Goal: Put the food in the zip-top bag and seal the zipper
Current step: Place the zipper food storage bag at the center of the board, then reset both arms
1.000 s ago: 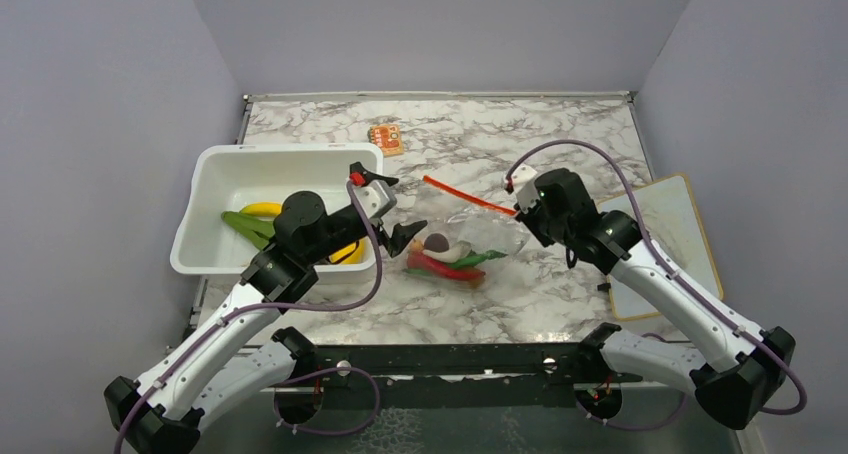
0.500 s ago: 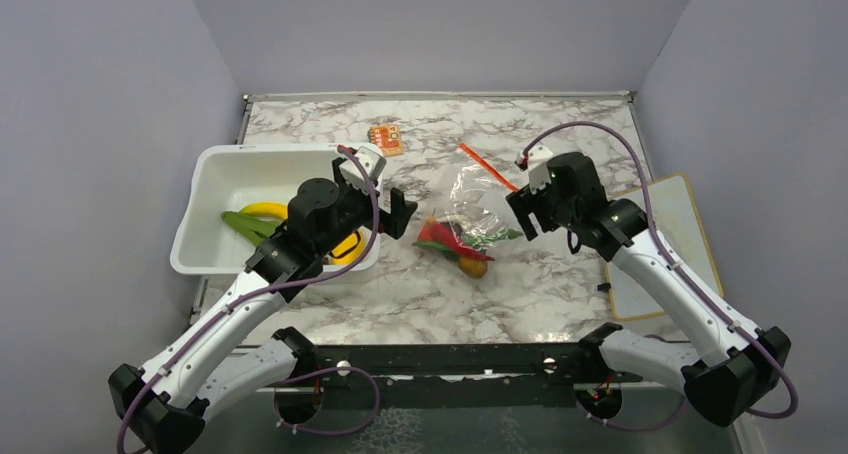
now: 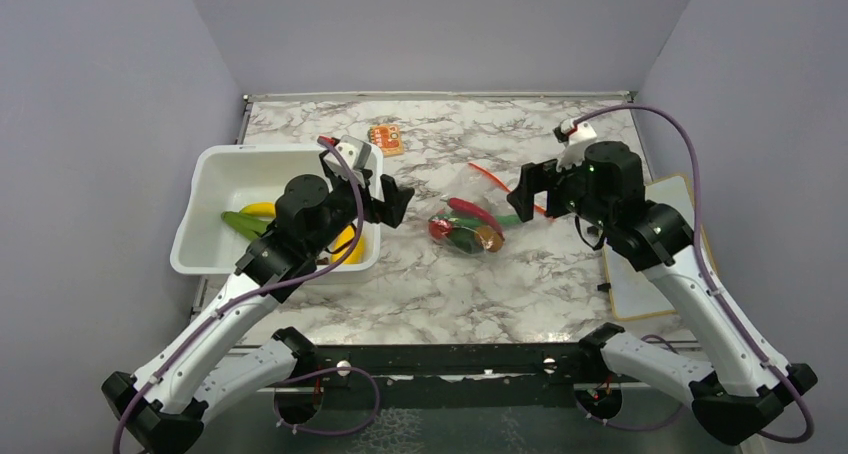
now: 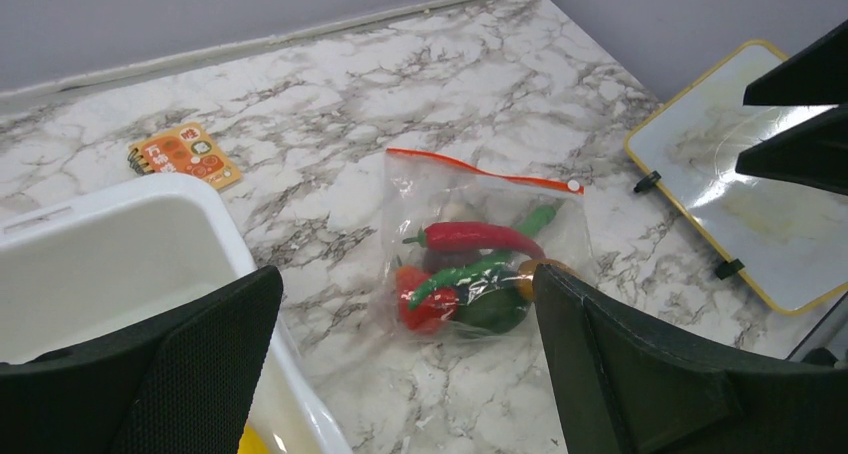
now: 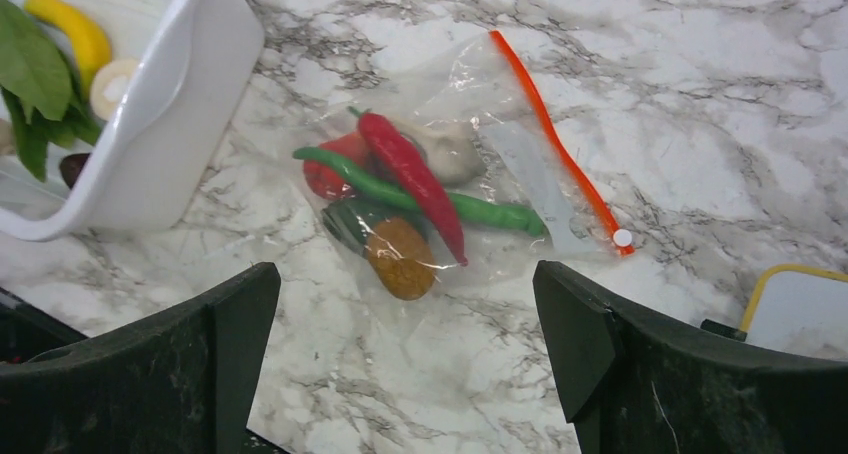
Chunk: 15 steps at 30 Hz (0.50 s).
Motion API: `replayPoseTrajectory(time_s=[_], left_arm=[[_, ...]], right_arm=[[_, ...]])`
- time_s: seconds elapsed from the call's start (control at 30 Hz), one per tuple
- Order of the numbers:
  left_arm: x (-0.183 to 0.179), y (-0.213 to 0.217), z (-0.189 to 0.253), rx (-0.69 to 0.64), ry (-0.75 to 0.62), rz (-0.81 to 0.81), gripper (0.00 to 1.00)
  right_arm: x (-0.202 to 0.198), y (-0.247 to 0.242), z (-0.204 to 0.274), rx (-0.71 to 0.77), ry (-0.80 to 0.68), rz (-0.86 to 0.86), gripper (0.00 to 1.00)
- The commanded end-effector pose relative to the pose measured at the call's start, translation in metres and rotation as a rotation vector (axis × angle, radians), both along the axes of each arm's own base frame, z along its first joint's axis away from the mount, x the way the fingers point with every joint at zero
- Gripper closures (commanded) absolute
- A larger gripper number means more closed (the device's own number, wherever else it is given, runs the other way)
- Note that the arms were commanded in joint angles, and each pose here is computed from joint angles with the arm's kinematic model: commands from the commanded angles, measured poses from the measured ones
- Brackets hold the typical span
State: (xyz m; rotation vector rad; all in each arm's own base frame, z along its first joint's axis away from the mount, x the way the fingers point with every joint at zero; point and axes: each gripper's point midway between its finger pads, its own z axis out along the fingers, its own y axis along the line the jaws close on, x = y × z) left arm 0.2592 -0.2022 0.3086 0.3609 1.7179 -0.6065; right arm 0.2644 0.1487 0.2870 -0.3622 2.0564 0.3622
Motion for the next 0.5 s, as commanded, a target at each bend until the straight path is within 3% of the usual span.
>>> replayPoseTrajectory(time_s=[0.0, 0.47], left_arm=[[-0.001, 0.011, 0.039, -0.067, -0.074, 0.050, 0.01], [-0.001, 0.022, 0.042, -0.063, -0.100, 0.096, 0.01]], right_arm=[[-0.015, 0.006, 0.036, 0.184, -0.047, -0.019, 0.00], [-0.019, -0.002, 0.055, 0.235, -0.095, -0.062, 0.00]])
